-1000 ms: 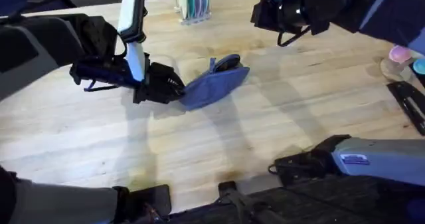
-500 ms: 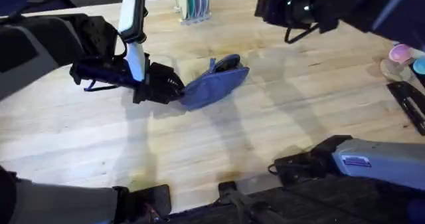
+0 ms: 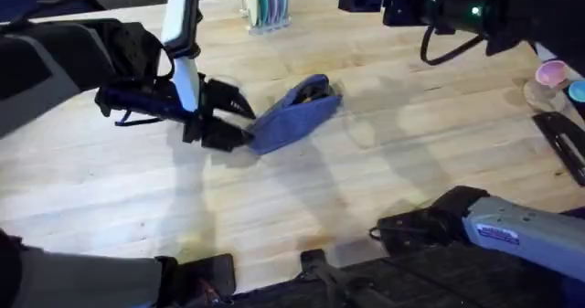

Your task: Unzip the bag, pick up the pens from the table one at a time and place them inside, then zip the bag closed.

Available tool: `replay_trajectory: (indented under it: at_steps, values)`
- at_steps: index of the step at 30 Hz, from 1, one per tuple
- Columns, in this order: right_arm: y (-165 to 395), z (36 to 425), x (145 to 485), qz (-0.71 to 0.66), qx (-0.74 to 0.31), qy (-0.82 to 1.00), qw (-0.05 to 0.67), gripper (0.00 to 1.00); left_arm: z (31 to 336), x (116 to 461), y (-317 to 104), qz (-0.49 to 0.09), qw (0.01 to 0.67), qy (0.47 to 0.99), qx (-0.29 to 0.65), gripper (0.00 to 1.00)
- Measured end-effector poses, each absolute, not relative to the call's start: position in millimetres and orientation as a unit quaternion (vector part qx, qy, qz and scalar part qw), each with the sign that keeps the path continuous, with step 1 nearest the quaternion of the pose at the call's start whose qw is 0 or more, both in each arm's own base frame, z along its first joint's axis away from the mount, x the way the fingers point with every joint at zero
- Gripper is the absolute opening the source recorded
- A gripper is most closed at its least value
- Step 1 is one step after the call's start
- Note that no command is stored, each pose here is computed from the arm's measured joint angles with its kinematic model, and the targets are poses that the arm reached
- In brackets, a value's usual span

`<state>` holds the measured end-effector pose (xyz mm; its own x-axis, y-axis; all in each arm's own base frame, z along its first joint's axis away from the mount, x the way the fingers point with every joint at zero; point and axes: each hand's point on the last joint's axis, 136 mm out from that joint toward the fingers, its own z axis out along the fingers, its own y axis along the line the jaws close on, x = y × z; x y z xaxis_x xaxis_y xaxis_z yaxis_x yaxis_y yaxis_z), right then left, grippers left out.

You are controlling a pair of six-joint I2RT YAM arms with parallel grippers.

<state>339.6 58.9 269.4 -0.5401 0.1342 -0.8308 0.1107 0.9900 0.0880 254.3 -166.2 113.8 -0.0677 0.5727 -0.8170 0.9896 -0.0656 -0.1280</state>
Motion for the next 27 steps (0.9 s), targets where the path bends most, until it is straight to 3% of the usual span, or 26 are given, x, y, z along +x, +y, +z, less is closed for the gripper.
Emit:
replay_trajectory:
  at_steps: [3, 4, 19, 27]
  values:
    - [64.3, 268.6, 337.1, 0.014, 0.059, 0.879, 0.472, 0.998, 115.4, 254.5, -167.3, -0.382, 0.279, 0.624, 0.622, 0.883]
    - [65.5, 267.4, 336.0, 0.013, 0.056, 0.881, 0.47, 0.998, 115.8, 254.2, -167.5, -0.383, 0.279, 0.625, 0.62, 0.966]
    - [108.4, 259.5, 321.3, 0.046, -0.037, 0.892, 0.448, 0.998, 122.7, 252.0, -156.1, -0.393, 0.267, 0.647, 0.597, 0.995]
    - [132.6, 254.0, 310.9, 0.099, -0.085, 0.896, 0.424, 0.997, 149.7, 257.5, -127.0, -0.31, 0.289, 0.665, 0.614, 0.995]
